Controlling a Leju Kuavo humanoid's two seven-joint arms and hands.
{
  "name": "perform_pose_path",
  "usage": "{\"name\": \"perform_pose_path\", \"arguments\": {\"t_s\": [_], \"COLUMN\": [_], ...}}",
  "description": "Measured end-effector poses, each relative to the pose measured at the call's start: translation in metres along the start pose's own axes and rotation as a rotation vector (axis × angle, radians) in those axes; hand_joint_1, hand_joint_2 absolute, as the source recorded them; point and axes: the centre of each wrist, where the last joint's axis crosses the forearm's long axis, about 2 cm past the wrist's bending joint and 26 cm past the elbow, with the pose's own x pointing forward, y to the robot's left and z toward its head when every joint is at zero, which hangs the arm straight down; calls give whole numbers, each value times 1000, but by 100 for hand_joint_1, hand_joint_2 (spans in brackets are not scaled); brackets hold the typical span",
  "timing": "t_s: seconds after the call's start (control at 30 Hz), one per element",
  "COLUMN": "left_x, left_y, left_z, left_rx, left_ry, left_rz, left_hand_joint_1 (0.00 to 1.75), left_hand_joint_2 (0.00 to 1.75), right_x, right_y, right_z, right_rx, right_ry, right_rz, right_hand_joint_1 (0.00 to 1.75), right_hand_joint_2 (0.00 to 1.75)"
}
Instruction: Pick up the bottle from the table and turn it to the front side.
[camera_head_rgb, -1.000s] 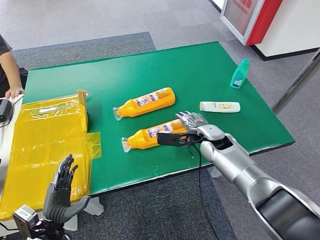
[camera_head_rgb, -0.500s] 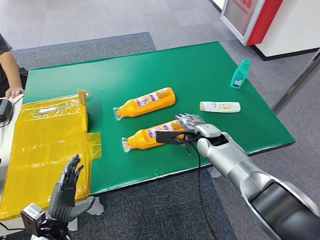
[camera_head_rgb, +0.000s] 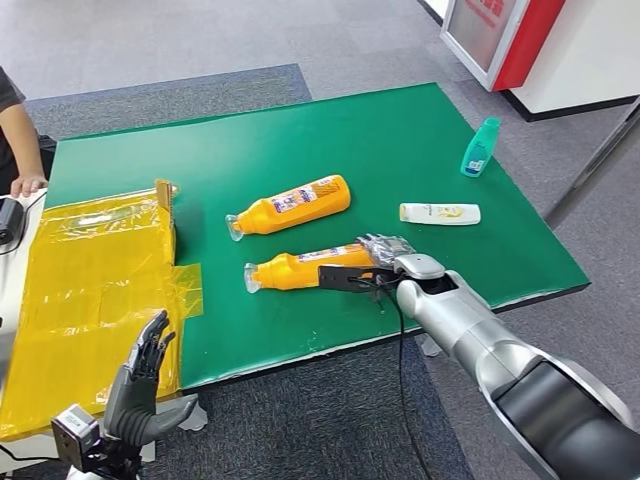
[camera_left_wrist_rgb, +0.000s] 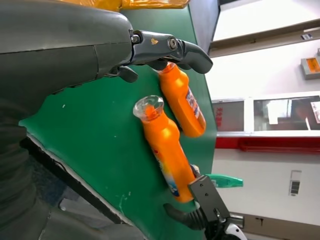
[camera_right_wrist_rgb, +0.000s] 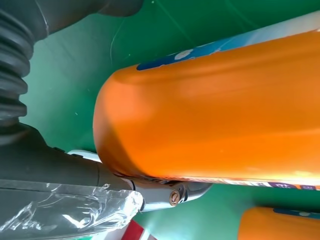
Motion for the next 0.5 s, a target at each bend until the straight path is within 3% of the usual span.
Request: {"name": "perform_pose_path", "arguments": {"t_s": [0.2,0.33,0.5], "left_x": [0,-1,-1], "left_y": [-2,-4,-3], "left_z": [0,0,0], "left_rx": [-11,-18,-18], "left_ry": [2,4,5], "left_rz": [2,2,0], "left_hand_joint_1": [0,0,0], "left_hand_joint_2": [175,175,175], "right_x": [3,9,14], "right_y": [0,1,4], "right_z": [-1,-2,-3], "right_rx": [-1,4,-5], "right_ry": [1,-4,-18], "right_rz": [-6,-9,-5], "right_hand_joint_1": [3,175,175], "right_hand_joint_2": [175,175,175]}}
